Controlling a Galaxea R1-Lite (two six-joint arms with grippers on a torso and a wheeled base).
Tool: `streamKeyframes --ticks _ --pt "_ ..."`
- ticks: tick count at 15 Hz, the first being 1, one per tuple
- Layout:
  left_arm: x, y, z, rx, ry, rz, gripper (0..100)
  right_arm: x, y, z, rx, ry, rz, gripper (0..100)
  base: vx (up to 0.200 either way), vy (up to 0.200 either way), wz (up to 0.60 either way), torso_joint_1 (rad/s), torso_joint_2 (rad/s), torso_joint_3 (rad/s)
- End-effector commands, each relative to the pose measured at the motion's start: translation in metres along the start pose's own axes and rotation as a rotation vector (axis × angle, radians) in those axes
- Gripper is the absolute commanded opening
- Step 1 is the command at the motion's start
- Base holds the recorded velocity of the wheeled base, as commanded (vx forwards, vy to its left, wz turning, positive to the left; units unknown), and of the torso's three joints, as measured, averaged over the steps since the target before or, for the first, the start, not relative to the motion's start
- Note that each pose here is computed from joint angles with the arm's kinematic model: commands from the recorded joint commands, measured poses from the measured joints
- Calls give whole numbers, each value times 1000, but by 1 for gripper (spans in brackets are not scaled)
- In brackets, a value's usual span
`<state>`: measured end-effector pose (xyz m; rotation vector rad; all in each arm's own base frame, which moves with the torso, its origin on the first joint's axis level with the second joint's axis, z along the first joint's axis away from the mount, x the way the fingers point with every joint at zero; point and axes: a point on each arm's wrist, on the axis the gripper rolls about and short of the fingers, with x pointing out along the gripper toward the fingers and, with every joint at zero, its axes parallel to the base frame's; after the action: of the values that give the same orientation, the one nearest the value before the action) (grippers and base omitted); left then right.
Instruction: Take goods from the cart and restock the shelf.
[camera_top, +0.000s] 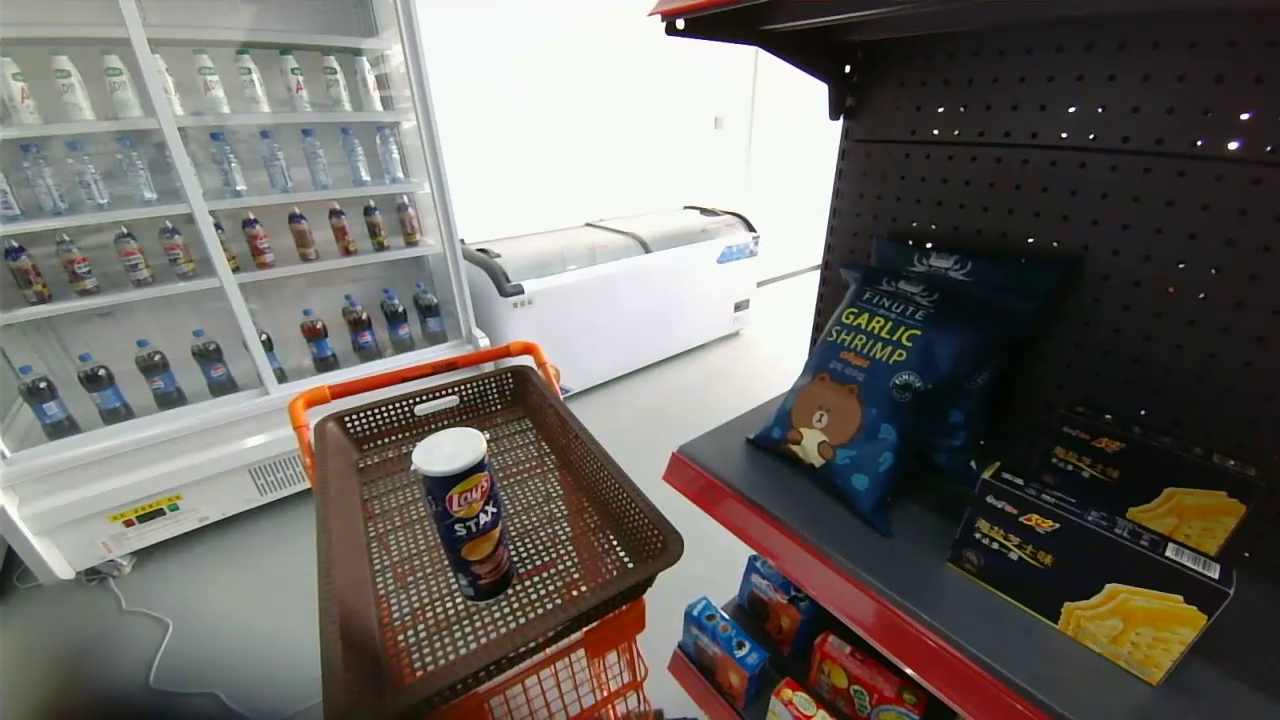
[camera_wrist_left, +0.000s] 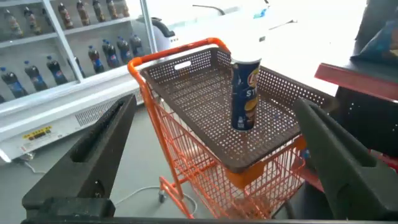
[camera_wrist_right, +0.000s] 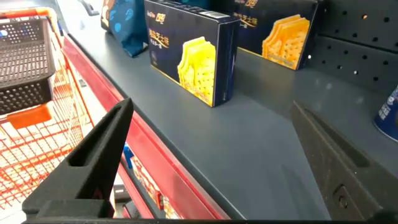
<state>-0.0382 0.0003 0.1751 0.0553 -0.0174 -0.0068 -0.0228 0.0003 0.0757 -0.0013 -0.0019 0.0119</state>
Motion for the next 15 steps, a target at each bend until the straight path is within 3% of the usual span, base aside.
streamKeyframes --ticks 1,4,6,7,8,10,15 --pt "54 3 46 33 230 3 100 0 0 0 0 -1 0 100 0 0 0 0 0 0" --pt "122 4 48 24 366 -7 100 0 0 0 0 -1 0 100 0 0 0 0 0 0" --pt "153 5 43 20 406 -10 100 0 0 0 0 -1 0 100 0 0 0 0 0 0" --pt "164 4 37 16 445 -54 100 0 0 0 0 0 0 100 0 0 0 0 0 0" --pt "178 2 26 -1 497 -156 100 0 0 0 0 -1 0 100 0 0 0 0 0 0" --pt "204 1 7 23 511 -186 100 0 0 0 0 -1 0 100 0 0 0 0 0 0" --pt "265 -1 -39 25 457 -187 100 0 0 0 0 -1 0 100 0 0 0 0 0 0"
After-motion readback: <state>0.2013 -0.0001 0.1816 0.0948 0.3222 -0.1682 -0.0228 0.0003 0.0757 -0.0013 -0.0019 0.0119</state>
